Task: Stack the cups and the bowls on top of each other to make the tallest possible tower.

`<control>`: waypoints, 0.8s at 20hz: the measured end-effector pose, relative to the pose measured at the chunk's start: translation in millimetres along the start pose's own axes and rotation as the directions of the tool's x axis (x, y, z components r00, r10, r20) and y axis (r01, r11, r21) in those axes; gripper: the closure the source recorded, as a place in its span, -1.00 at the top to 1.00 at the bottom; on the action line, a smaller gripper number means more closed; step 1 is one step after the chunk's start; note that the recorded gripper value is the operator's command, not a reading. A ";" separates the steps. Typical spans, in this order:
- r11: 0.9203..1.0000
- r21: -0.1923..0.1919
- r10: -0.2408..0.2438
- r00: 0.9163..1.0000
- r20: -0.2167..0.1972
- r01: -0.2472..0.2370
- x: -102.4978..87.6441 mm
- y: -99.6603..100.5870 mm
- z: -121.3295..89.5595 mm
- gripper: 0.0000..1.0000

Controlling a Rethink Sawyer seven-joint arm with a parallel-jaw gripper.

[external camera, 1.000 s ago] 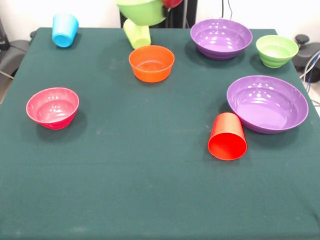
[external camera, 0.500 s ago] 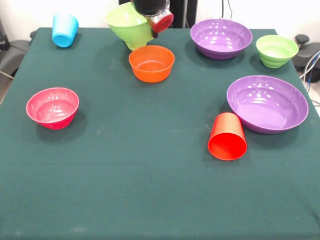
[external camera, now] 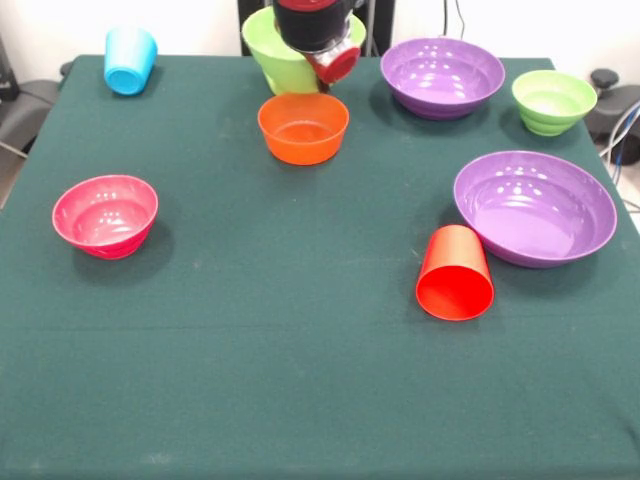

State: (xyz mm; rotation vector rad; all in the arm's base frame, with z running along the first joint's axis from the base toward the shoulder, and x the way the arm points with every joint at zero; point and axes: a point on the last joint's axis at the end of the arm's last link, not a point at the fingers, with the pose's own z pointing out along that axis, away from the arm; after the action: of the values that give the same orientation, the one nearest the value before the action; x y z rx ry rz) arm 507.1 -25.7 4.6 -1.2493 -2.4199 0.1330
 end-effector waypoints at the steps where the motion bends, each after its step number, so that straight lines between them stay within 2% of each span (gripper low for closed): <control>1: 1.000 -0.008 0.001 1.000 -0.007 -0.001 -0.8 1.7 0.3 -1.00; 5: 0.999 -0.041 0.012 0.999 -0.035 -0.014 -8.7 3.2 0.7 -1.00; 16: 0.996 -0.073 0.042 0.999 -0.034 -0.045 -34.6 -0.8 -2.4 -1.00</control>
State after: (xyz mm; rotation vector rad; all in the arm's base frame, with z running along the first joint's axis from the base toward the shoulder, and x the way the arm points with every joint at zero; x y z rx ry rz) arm 525.2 -54.0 -3.9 -1.3264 -2.3906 0.0364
